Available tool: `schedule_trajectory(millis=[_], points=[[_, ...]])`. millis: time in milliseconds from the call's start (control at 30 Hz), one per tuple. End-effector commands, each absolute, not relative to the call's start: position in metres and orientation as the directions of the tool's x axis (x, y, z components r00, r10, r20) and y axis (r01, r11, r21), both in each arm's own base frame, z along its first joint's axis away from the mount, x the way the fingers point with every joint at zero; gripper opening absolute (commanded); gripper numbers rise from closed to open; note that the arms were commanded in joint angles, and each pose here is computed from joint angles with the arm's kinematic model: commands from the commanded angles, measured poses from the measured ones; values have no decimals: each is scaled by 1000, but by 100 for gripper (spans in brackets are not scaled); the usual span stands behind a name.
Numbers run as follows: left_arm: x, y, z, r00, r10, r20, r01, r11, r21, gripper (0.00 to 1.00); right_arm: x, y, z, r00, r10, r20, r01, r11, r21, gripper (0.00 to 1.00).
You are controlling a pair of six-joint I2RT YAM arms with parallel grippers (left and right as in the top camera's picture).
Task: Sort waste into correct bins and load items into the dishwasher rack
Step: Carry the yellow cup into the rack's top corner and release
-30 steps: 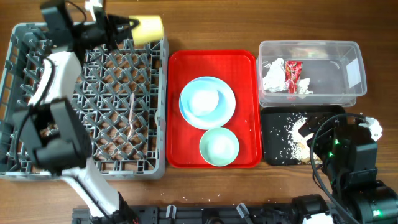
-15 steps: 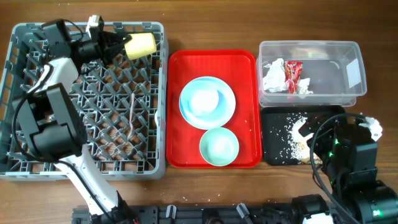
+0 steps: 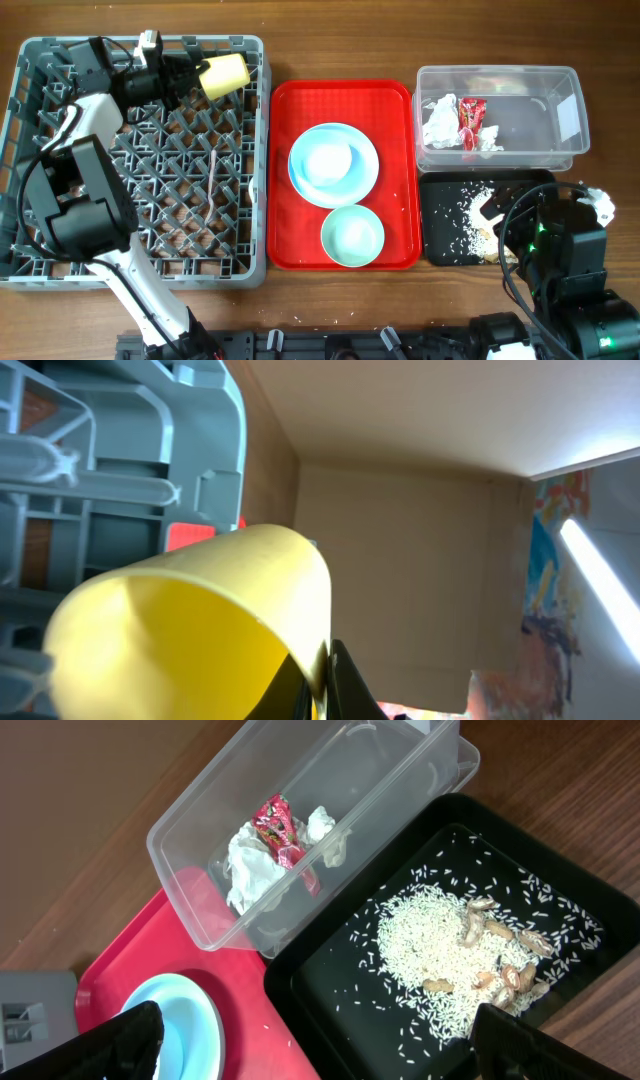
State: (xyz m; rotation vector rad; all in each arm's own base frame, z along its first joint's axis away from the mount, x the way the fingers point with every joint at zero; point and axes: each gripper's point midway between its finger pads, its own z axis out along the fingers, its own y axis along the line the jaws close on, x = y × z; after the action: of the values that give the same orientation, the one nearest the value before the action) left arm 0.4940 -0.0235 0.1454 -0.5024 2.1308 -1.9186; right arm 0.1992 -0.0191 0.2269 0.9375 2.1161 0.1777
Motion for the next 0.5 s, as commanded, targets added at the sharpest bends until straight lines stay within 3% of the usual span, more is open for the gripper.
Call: schedule_trajectory(millis=[0,100,233,300,367,400,433,467], points=[[498,-6,112,-876,-482,10,-124,205,-971,8,200,-19,232,-395,688,-609,562,705,432,100],[492,11,92,-851,-525,18,-189,273,-943,7,200,-19,232,-395,687,-609,562,706,431,100],[486,29,91,-830,-557,45,-225,260,-939,7,200,-19,232,-395,688,-609,562,705,432,100],[484,37,97,-820,-570,48,-232,255,-939,11,200,-19,232,-395,688,-609,562,705,432,100],[482,40,110,-816,-577,30,-218,260,-941,29,200,-19,232,-395,688,-609,562,705,432,100],[482,40,119,-816,-578,11,-202,267,-942,60,200,-19,232,-395,688,-609,562,705,432,100],[482,40,131,-816,-578,-15,-180,278,-944,99,200,-19,232,-395,687,-609,562,706,431,100],[481,40,143,-815,-578,-42,-156,288,-945,99,200,-19,232,-395,688,-609,562,705,432,100]])
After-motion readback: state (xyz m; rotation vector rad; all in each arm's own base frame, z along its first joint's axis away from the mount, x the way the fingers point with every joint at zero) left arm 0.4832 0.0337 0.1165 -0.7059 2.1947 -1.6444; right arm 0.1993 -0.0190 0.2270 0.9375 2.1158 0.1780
